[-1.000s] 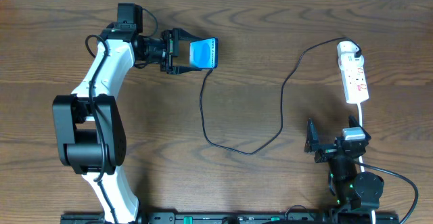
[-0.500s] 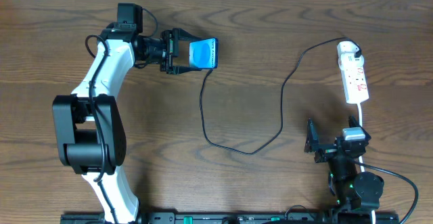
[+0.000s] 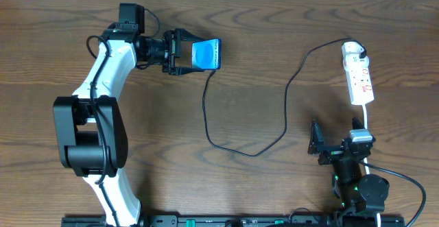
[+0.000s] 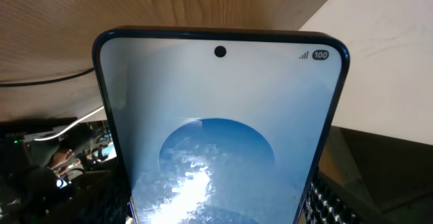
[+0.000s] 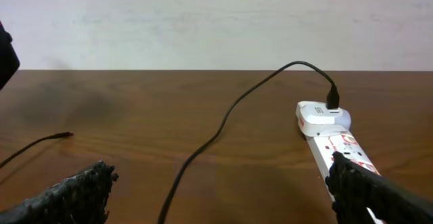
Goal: Plug charger to phone and switch on socket
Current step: 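Move the right gripper toward the phone held by the left gripper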
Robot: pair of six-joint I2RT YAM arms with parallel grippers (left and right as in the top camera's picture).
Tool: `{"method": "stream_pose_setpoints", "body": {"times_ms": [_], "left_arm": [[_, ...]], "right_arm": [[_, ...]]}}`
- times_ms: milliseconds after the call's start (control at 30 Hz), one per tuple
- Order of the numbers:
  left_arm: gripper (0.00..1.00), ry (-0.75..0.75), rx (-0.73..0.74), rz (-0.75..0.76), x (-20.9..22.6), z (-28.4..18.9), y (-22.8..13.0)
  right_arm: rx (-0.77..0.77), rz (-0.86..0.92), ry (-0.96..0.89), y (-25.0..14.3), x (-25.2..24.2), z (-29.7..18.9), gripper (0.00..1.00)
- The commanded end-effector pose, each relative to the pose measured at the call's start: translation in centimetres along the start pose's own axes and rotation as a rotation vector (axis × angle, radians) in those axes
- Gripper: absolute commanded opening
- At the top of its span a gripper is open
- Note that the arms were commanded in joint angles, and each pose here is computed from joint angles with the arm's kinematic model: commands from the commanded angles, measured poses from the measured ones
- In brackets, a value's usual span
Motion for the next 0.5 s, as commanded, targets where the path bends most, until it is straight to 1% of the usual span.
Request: {"method": "stream_pose_setpoints", "body": {"times_ms": [0, 400, 467], "left_arm": [[0.61, -0.010, 0.028, 0.028, -0.4, -0.4, -1.4], [0.61, -0.011, 0.025, 0.028, -0.4, -0.4, -1.4], [0.58, -0.011, 0.025, 0.027, -0.4, -0.4, -1.4]], "right_arm": [[-0.003, 0.042, 0.026, 0.0, 0.4, 0.0, 0.99], [-0.023, 0.066, 0.100, 0.5, 1.6, -0.1, 0.99], [-0.023, 0.066, 0.115, 0.5, 1.8, -0.1, 0.99]]}}
Point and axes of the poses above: each gripper's point midway between its finger pads, its own z axis out along the fingers, its own x axis along the line the jaws close on, y = z × x, the point moved 1 cm from there along -z, back along the fingers, and after that the axes turned 7 degrees about -z, right-handed, at the moved point
